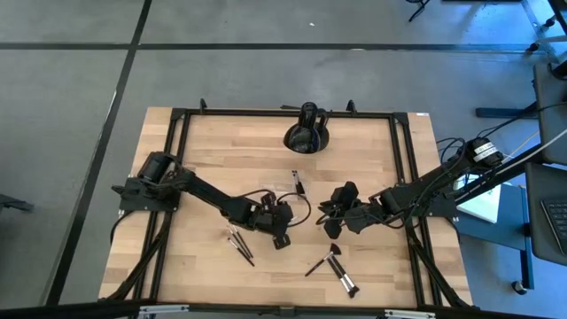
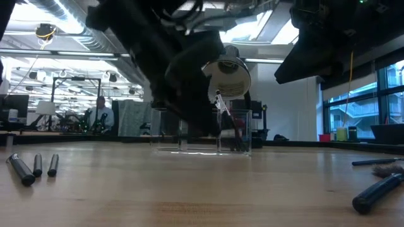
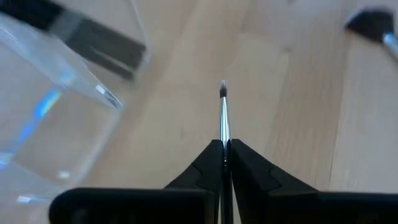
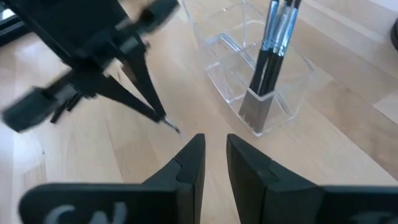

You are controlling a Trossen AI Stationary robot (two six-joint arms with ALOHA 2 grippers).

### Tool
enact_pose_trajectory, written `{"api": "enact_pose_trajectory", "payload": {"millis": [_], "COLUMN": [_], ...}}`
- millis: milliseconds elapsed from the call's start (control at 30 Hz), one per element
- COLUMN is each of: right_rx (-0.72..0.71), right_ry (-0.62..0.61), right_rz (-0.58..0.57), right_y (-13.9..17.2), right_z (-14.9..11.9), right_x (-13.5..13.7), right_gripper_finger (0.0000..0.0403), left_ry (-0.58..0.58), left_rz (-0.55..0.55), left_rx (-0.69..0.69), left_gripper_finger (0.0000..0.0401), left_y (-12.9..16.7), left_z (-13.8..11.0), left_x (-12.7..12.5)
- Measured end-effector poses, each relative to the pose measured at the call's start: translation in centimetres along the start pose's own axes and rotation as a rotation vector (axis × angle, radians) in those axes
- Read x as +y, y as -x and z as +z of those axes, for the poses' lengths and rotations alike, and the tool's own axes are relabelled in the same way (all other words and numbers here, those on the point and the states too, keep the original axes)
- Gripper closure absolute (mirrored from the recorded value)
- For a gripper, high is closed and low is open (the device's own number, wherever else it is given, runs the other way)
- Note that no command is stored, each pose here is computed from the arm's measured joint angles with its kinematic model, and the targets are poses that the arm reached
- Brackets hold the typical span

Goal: Pick & Place Makeup Supplies
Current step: Put the makeup brush into the transparent organizer

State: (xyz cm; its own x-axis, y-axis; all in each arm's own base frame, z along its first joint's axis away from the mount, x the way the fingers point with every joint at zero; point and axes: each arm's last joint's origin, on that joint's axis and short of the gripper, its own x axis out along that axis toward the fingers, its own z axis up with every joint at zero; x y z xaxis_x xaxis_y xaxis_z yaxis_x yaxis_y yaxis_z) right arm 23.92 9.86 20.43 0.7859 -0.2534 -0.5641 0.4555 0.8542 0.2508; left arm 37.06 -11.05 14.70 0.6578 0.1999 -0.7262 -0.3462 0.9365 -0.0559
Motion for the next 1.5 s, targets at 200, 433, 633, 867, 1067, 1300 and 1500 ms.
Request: {"api": "enact_pose_trajectory", "payload": {"millis": [200, 433, 633, 867, 1067, 1300, 1500], "right_rx": [0.006, 0.01, 0.0, 0.0, -0.005, -0.005, -0.005], "right_ry": [-0.002, -0.006, 0.007, 0.008, 0.01, 0.016, 0.016], "right_rz": [-0.01, -0.012, -0.013, -0.015, -0.022, -0.023, -0.023], "right_y": [0.0, 0.0, 0.3, 0.3, 0.3, 0.3, 0.3], "right_z": [-0.1, -0.1, -0.4, -0.4, -0.4, -0.4, -0.4], "right_x": [-0.1, -0.1, 0.1, 0.1, 0.1, 0.1, 0.1], "right_gripper_finger": [0.0337, 0.0337, 0.0337, 0.0337, 0.0337, 0.0337, 0.0337], "left_ry": [-0.026, -0.019, 0.036, 0.161, 0.233, 0.004, -0.168], "left_rz": [0.085, 0.281, 0.423, 0.545, 0.622, 0.577, 0.207], "left_rx": [-0.153, -0.355, -0.503, -0.649, -0.701, -0.519, -0.431], "left_gripper_finger": [0.038, 0.0373, 0.0376, 0.0373, 0.0376, 0.0377, 0.0378], "left_y": [3.2, 7.2, 9.6, 11.7, 12.3, 11.7, 10.8], "left_z": [1.1, 1.9, 1.0, 0.4, 0.7, 2.9, 5.2], "left_x": [-0.9, -1.4, -0.9, 1.0, 3.0, 5.4, 6.8]}}
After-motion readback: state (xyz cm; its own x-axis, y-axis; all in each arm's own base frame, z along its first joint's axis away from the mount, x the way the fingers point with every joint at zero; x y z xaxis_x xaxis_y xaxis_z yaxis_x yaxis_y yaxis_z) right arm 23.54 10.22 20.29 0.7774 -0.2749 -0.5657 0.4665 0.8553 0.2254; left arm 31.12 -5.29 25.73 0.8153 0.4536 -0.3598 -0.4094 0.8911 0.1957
